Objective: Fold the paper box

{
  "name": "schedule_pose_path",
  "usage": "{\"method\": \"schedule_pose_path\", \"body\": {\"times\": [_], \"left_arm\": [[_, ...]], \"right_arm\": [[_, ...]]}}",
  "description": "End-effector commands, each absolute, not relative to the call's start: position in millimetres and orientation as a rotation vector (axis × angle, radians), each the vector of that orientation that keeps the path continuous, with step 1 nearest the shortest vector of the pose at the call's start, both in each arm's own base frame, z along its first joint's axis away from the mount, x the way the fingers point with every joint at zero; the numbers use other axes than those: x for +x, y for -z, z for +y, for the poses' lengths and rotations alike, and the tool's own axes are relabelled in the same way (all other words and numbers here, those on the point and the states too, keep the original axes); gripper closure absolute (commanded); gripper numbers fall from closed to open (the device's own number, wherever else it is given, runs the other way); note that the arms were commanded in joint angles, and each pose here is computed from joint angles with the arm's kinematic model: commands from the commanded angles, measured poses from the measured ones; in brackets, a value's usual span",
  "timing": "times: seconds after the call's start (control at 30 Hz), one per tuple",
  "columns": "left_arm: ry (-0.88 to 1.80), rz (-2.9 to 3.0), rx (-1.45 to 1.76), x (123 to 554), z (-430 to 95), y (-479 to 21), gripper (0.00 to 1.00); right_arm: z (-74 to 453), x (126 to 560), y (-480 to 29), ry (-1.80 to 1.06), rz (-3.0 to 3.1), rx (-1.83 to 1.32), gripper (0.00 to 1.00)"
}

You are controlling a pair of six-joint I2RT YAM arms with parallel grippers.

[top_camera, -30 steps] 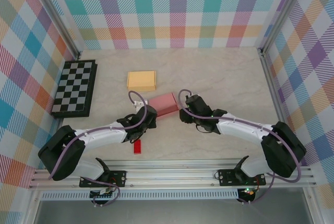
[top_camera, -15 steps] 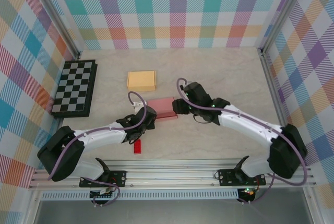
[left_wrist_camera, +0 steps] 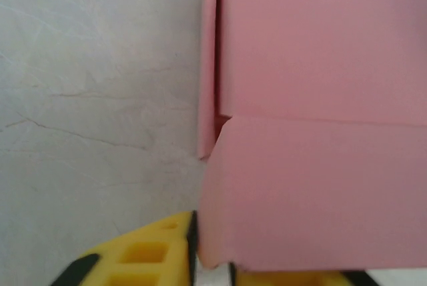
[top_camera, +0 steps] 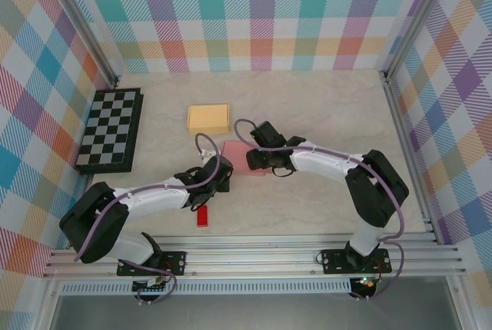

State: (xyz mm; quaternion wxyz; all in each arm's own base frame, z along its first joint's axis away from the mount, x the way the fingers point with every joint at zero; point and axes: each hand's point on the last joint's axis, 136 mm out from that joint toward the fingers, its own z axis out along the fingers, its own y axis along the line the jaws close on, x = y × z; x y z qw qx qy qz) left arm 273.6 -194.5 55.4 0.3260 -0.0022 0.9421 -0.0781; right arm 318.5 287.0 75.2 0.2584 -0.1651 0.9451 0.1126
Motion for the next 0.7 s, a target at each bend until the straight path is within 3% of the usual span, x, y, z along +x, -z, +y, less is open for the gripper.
{"method": "schedule_pose_path", "body": {"times": [0.0, 0.1, 0.27, 0.67], "left_arm": [[0.256, 2.497, 0.033, 266.8, -202.8, -75.4, 0.65], [0.292, 2.509, 0.008, 261.2, -199.5, -97.8, 0.53], [0.456, 2.503, -0.152, 261.7, -191.8, -122.0, 0.48], [0.687, 2.559, -0.343, 327.6, -213.8, -94.7, 0.52]], "right_arm": [[268.2, 313.0, -57.2, -0.216, 2.596, -0.439, 0.44], [262.8, 309.2, -50.8, -0.205, 2.609, -0.425, 0.44], [260.3, 306.9, -51.2, -0.213, 2.604, -0.410, 0.44], [264.2, 309.5, -70.5, -0.285, 2.592, -0.412, 0.43]]}}
